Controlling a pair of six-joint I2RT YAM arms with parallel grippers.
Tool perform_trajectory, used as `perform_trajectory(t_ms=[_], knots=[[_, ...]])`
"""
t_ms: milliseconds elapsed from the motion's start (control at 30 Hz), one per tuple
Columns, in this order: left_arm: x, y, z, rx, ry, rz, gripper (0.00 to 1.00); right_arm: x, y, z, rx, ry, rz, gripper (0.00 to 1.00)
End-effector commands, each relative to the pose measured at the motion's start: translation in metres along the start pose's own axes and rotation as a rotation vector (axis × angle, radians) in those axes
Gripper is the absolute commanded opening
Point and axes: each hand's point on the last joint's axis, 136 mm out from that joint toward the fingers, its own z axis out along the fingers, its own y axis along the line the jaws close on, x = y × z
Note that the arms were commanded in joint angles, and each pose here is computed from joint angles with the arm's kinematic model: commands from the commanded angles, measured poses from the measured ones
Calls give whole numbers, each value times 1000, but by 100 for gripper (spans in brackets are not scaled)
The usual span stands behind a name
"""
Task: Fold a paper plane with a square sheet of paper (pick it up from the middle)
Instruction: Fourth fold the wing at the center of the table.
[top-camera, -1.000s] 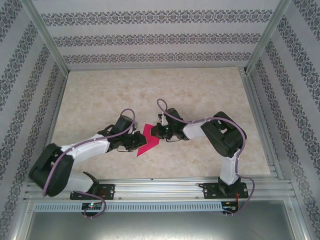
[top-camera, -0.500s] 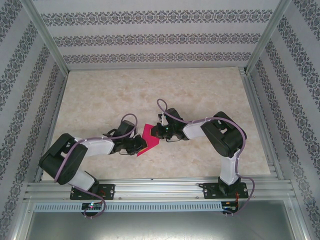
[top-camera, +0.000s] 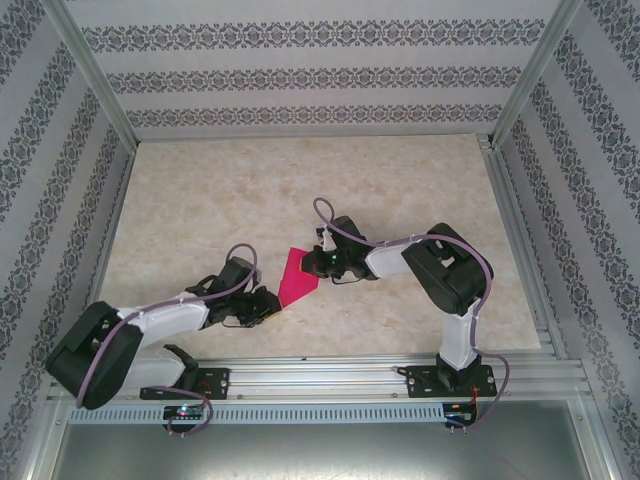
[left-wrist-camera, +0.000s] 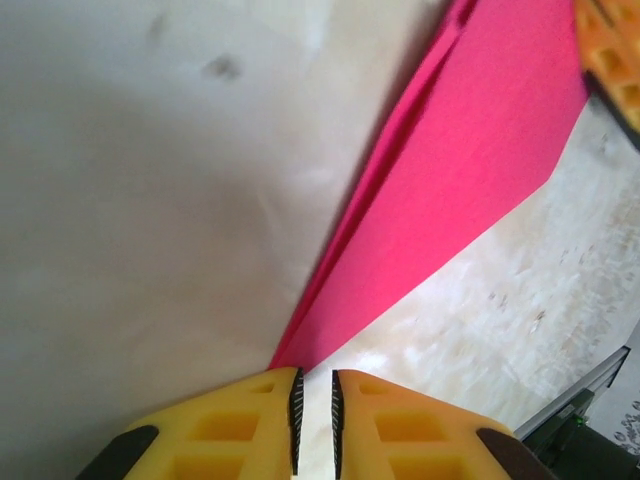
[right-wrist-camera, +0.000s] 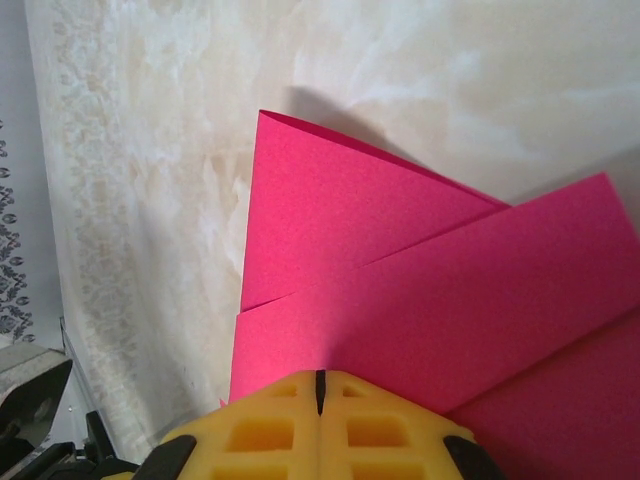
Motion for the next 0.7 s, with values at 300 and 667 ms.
perform_trajectory(t_ms=[300, 667], knots=[[1, 1, -30, -16, -60, 10, 25, 18, -53, 1, 179, 54, 63, 3], [-34, -47, -5, 61, -73, 46, 24, 22, -57, 3, 187, 68, 69, 3]])
